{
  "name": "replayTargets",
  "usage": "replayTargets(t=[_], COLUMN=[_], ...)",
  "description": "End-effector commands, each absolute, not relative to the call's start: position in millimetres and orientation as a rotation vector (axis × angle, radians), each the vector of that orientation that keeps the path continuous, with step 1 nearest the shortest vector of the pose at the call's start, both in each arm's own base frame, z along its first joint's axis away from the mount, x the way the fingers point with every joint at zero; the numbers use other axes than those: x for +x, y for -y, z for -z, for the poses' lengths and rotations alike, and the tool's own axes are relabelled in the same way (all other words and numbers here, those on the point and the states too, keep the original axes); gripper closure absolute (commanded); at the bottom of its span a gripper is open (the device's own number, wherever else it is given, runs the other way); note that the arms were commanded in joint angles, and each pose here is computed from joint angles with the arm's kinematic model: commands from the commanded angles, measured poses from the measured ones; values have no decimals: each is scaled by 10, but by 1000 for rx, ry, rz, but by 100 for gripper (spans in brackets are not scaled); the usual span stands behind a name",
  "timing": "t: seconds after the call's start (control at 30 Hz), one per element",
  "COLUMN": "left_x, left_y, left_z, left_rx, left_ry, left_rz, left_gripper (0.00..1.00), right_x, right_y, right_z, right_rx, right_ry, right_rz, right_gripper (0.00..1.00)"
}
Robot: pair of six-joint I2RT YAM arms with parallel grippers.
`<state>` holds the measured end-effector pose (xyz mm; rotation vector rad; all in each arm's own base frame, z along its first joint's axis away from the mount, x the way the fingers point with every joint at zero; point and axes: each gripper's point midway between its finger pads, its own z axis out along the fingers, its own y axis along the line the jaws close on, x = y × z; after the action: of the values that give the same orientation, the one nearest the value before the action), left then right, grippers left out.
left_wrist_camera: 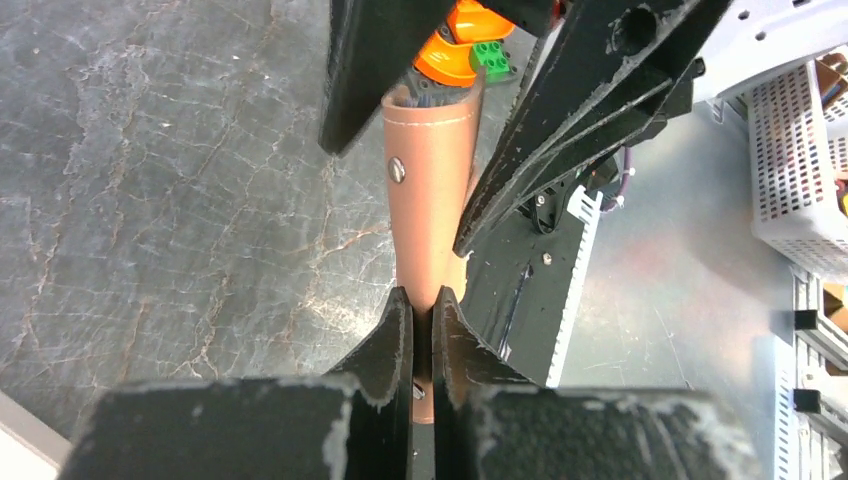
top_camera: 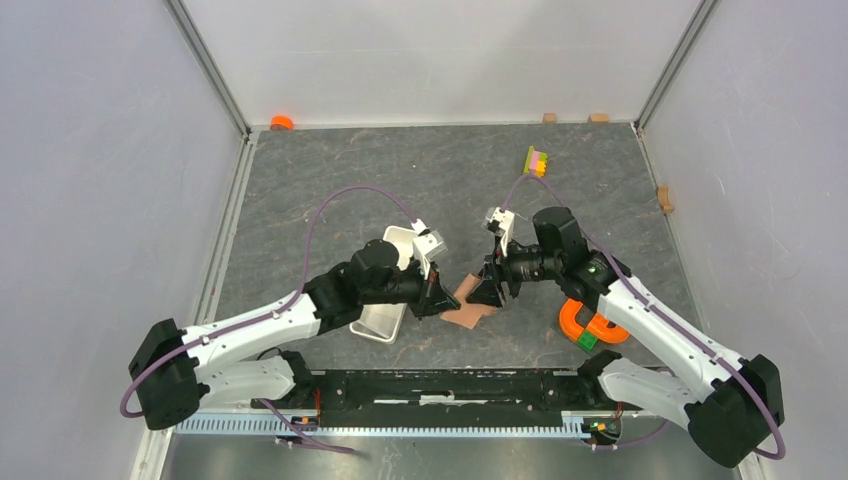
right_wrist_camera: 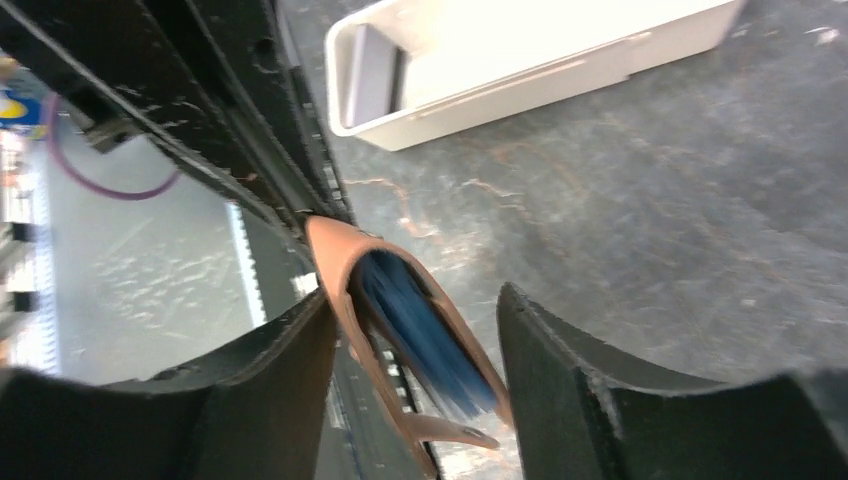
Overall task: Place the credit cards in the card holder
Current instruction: Close the card holder at the center of the board.
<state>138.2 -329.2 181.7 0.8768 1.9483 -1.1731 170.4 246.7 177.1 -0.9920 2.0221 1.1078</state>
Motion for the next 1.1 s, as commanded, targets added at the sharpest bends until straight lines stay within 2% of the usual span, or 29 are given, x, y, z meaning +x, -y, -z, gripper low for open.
replayTargets(t=[0.0, 0.03, 0.07, 0.1, 0.13, 0.17, 0.2, 0.3, 0.37, 0.6, 0.87, 0.97, 1.03, 1.07], left_x=[1228, 1244, 1300, 1394, 1498, 1611, 1671, 1842, 1941, 2085, 2039, 2014, 2010, 2013], left_y=[3323, 3311, 3285, 3243, 3174, 3106, 3059, 2908, 2802, 2457, 2341, 2389, 2414, 2422], left_z=[-1969, -1960, -1935, -1908, -1863, -1863, -1880, -2029, -2125, -2112, -1878, -1735, -1661, -1636], left_rx=[992, 987, 962, 916, 848, 777, 724, 535, 403, -38, -147, -130, -145, -156], left_ry=[-1841, -1848, -1870, -1903, -1952, -1975, -1986, -1975, -1979, -2031, -2149, -2219, -2238, -2240], left_rz=[1257, 1240, 1200, 1138, 1068, 1008, 988, 961, 948, 945, 905, 885, 891, 896], left_gripper=[97, 92, 82, 56, 29, 12, 1, 0, 0, 0, 0, 6, 6, 6], right_x=[1542, 1558, 1618, 1698, 1841, 1968, 2123, 2388, 2463, 2391, 2001, 1838, 1722, 1653], right_y=[-2602, -2602, -2581, -2533, -2453, -2365, -2248, -2041, -1979, -2077, -2236, -2351, -2452, -2521], right_z=[-1939, -1938, -1904, -1851, -1775, -1713, -1640, -1551, -1502, -1367, -1140, -1046, -1001, -980], right_rx=[-1032, -1027, -1012, -998, -961, -938, -907, -835, -780, -762, -956, -1020, -1059, -1082], right_ry=[-1905, -1902, -1918, -1944, -1979, -1998, -2012, -1982, -1938, -1730, -1595, -1593, -1602, -1613], right_rz=[-1294, -1286, -1236, -1157, -1030, -898, -729, -333, -194, -9, 273, 268, 204, 149], right_gripper=[51, 65, 78, 93, 100, 100, 100, 100, 100, 100, 100, 99, 81, 66])
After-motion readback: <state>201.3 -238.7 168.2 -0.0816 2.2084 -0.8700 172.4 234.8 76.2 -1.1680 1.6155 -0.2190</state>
